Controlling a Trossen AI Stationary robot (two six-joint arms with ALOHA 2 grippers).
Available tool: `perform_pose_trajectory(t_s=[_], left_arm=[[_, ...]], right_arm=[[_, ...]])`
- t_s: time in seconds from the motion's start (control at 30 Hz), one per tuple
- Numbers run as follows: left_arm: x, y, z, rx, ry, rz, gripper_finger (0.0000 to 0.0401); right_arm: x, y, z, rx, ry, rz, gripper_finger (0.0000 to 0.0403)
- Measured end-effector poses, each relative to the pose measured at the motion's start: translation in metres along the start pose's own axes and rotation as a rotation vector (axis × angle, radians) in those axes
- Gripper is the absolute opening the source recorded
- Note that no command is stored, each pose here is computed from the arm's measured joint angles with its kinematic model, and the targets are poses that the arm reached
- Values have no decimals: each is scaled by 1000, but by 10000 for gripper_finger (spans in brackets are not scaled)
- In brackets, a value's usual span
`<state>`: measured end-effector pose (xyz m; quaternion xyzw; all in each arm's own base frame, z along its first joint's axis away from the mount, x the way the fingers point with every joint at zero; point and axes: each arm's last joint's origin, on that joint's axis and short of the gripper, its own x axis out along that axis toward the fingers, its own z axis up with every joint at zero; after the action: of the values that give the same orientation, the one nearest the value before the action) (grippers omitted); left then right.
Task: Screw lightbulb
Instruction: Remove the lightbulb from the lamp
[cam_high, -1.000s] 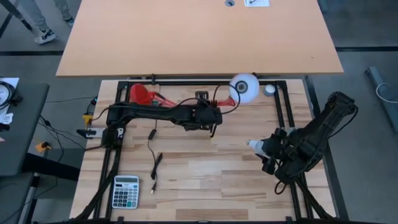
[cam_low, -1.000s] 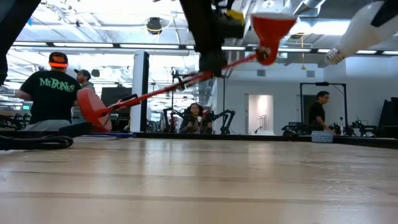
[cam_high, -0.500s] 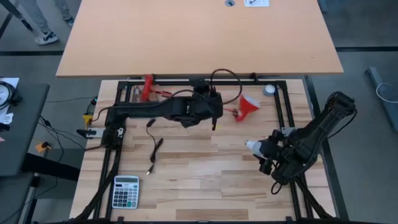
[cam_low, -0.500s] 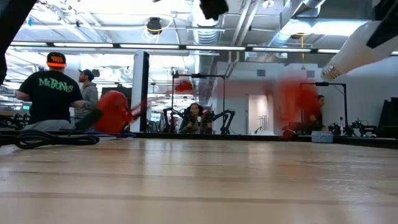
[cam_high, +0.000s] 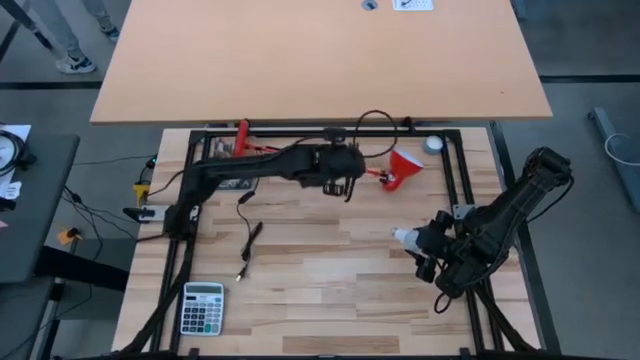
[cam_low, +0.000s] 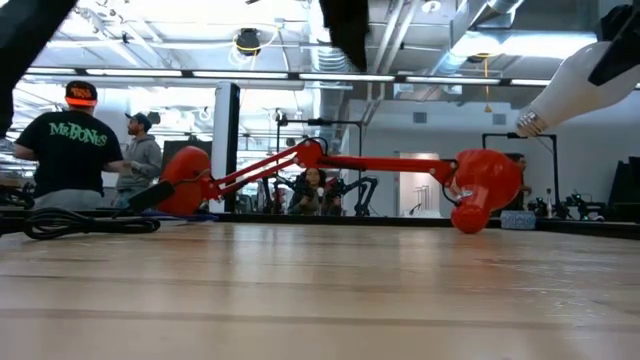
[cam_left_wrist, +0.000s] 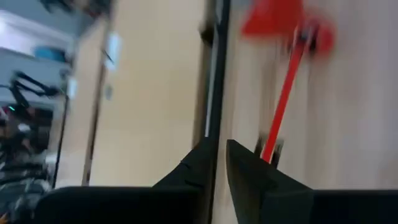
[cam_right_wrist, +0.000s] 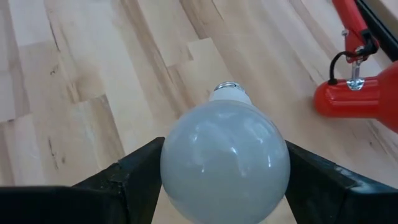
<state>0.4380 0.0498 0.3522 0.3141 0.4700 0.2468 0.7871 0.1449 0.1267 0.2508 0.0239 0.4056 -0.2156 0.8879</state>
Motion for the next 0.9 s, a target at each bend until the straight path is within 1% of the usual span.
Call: perform_pose_trajectory(t_s=[0.07,0.1,0.17,0.23,0.33,0.4,0.47,0.53,0.63,0.73,0.9], left_arm=[[30,-5,-5,80,25,-40,72],[43,-6,-5,102,16,-35,85],[66,-7,-4,162,-15,-46,115],[87,-7,-5,214,-70,-96,145],[116,-7,-13,244,-66,-146,187],[127,-7,-19,240,-40,-166,209],[131,-5,-25,216,-30,-220,226],[132,-6,-26,185,-36,-244,235],[125,-6,-26,180,-27,-259,236],[112,-5,-23,162,-61,-288,232],[99,-16,-15,197,-62,-280,229]], right_arm=[[-1,1,-1,2,-3,11,288],[-2,2,-1,1,-4,16,288],[-4,3,-3,-5,-7,28,288],[-4,4,-3,-2,-9,36,288],[-5,5,-4,22,-8,39,288],[-6,5,-5,34,-10,47,288],[-7,6,-6,38,-10,53,288],[-7,6,-6,36,-9,51,288],[-6,5,-5,33,-9,45,288],[-5,4,-4,36,-8,39,288],[-5,4,-4,31,-8,37,288]])
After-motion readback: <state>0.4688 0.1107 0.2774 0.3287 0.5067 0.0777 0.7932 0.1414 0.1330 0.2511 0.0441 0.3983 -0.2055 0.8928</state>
